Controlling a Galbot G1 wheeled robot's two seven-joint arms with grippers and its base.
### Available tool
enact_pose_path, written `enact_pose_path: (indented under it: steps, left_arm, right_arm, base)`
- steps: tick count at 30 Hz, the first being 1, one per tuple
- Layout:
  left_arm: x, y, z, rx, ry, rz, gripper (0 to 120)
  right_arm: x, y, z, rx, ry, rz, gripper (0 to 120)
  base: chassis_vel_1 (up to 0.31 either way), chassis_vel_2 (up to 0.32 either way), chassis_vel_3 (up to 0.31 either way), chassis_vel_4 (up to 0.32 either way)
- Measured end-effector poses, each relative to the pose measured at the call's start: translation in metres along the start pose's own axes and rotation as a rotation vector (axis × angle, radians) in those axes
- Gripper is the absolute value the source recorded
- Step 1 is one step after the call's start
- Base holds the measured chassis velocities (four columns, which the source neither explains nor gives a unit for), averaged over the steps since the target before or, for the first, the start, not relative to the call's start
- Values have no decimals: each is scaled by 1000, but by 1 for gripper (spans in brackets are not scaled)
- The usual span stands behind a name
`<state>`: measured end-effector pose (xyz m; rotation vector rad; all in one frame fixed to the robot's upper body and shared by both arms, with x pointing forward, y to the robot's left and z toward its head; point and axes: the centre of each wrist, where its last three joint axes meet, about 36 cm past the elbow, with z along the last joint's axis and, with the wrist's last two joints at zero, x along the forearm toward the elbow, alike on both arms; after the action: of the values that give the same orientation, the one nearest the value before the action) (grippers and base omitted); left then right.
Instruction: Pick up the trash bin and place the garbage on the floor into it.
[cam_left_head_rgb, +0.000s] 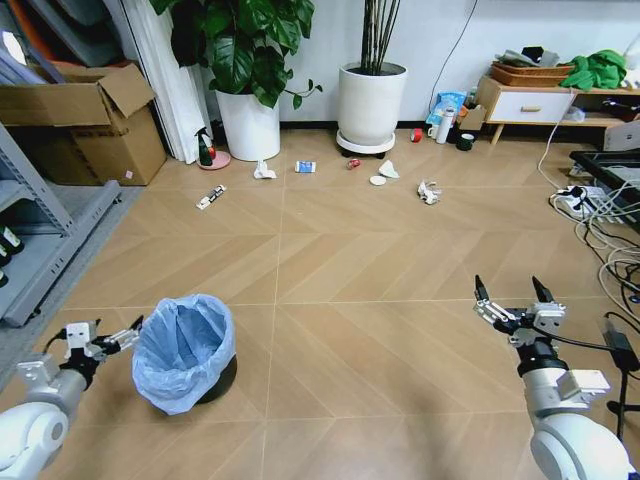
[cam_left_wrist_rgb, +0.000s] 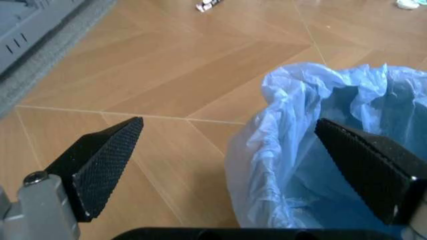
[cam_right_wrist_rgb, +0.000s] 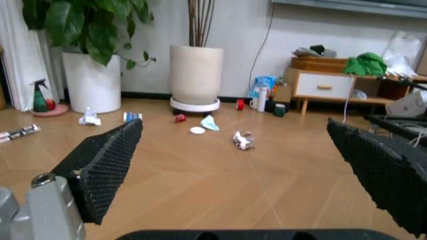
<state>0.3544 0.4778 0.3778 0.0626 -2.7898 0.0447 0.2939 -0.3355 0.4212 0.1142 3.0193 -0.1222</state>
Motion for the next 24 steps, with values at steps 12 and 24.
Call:
enact_pose_path:
  steps: [12, 24]
  left_arm:
    - [-16, -2, 3, -2, 77, 41, 100]
    - [-61, -22, 12, 27, 114, 98, 91]
  right_arm:
    - [-29, 6, 57, 9, 77, -14, 100]
    - [-34, 9, 56, -2, 80, -26, 100]
  base:
    - [0, 0, 0, 0]
    - [0, 0, 0, 0]
